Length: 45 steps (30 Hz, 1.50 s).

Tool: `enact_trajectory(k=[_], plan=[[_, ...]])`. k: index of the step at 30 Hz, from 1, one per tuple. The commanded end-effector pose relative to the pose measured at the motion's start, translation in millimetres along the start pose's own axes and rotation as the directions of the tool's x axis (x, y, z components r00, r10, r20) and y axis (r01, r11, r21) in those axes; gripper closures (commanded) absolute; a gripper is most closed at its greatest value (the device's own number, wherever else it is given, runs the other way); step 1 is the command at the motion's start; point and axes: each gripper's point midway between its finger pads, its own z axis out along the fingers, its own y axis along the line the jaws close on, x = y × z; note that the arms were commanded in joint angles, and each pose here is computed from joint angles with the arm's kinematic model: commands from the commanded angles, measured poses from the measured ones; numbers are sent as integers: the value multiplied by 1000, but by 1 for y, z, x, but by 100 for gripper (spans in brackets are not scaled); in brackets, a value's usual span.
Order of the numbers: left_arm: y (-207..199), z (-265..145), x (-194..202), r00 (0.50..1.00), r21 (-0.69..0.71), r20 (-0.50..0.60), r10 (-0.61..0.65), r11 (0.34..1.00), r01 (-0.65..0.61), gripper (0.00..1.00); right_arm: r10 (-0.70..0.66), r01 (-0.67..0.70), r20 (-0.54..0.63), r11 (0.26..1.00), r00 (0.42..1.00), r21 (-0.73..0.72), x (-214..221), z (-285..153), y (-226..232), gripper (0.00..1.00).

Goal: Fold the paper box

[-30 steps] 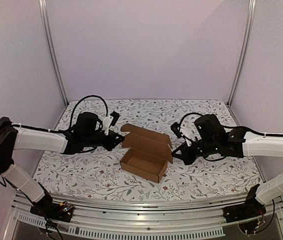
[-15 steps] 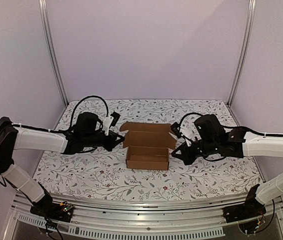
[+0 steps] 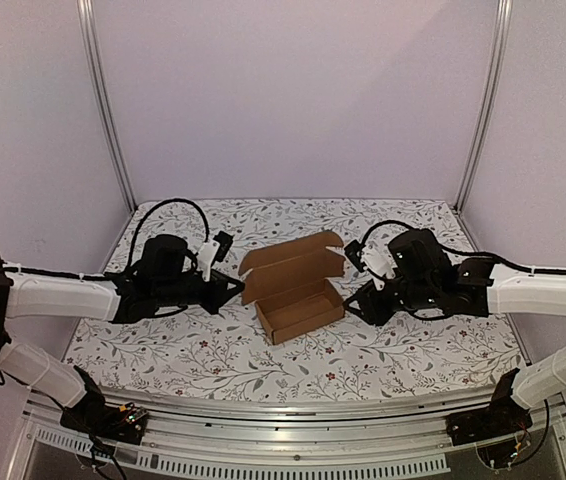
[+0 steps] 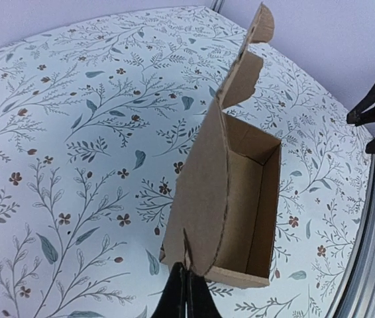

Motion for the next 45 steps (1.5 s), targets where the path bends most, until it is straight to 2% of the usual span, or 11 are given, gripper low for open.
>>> enact_trajectory(k=[1,8,13,25,31,36,39,45], plan=[[-8,-4,8,1000,-14,-11,27,1000,-27,100,-72,69,19,991,997,117,-13,-3,-27,54],[-15,-4,13,998,-21,-25,53,998,-54,100,-119,112,50,986,992,124,-30,4,-47,40],[-17,-7,15,998,-18,-29,60,998,-61,100,-104,102,57,994,993,39,-42,18,-57,33],[-21,-15,14,997,-10,-19,72,997,-72,100,-80,82,45,995,996,-49,-61,59,-81,33],[-21,-14,15,997,-11,-24,79,997,-79,100,-55,58,30,990,998,-126,-58,74,-78,46],[-20,-13,14,997,-12,-23,79,997,-80,100,-38,40,15,987,999,-152,-54,80,-75,71],[-20,-13,14,996,-13,-25,84,996,-84,100,-35,37,14,986,999,-163,-53,79,-73,83],[-20,-11,15,996,-10,-29,81,997,-81,100,-39,42,23,985,999,-165,-53,74,-72,90]])
